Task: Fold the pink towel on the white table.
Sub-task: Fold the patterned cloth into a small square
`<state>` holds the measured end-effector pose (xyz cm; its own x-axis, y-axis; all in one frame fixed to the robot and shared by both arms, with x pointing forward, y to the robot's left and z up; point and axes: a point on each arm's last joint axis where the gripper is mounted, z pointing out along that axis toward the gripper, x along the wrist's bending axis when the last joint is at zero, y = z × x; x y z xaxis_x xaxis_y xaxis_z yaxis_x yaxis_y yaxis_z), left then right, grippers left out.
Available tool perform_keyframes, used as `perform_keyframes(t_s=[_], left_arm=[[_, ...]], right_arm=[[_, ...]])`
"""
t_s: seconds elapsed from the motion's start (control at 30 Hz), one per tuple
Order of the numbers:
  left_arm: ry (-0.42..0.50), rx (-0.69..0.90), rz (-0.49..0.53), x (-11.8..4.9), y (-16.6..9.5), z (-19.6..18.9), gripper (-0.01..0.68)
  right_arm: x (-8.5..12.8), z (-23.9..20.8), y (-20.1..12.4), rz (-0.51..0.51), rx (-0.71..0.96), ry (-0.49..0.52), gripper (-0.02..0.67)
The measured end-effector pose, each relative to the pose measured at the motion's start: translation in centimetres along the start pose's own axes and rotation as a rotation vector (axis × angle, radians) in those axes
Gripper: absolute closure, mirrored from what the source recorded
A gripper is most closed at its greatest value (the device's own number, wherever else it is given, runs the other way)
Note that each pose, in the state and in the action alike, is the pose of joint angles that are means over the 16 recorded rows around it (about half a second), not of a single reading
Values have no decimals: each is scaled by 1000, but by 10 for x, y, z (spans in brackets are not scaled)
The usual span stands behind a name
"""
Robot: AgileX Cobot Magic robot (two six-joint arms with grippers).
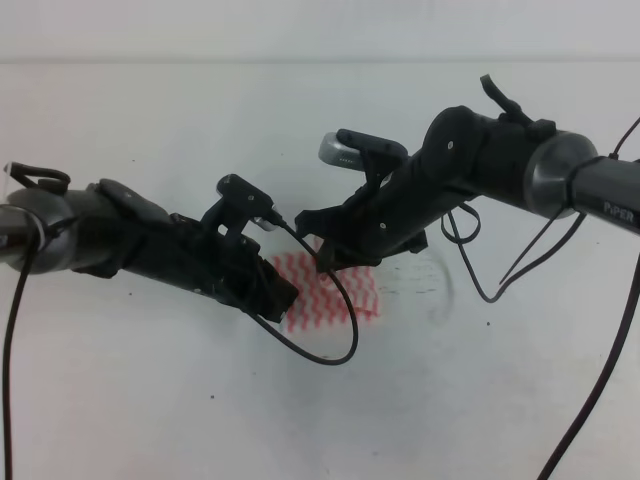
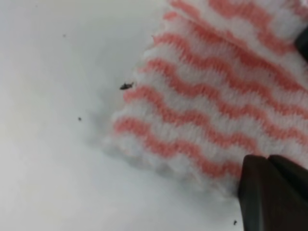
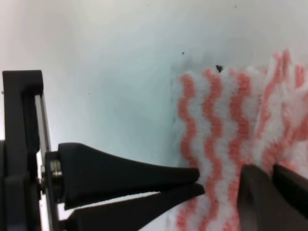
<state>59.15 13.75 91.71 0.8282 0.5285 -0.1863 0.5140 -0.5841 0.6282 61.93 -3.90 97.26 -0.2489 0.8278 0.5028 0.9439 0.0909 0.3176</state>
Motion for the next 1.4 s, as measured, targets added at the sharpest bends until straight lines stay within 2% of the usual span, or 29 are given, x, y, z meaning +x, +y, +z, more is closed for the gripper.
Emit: perform_keyframes(t_s=[0.27,0.43,0.67,0.97,1.13,1.4], left_arm=[[6,0,74,-3,5,-10,678],[-7,11,161,-4,5,-17,678],[-72,-1,303,-3,1,-24,678],[-159,-119,449,-1,1,-30,678],[-178,-170,472,2,0,-25,678],[-188,-173,448,7,-8,-11,678]], right_arm=[[0,0,0,-9,-1,1,664],[0,0,0,-12,-1,1,664],[0,0,0,-13,-1,1,664],[0,0,0,-13,-1,2,664],[1,-1,0,-13,-1,2,664],[1,0,0,-12,1,3,665]])
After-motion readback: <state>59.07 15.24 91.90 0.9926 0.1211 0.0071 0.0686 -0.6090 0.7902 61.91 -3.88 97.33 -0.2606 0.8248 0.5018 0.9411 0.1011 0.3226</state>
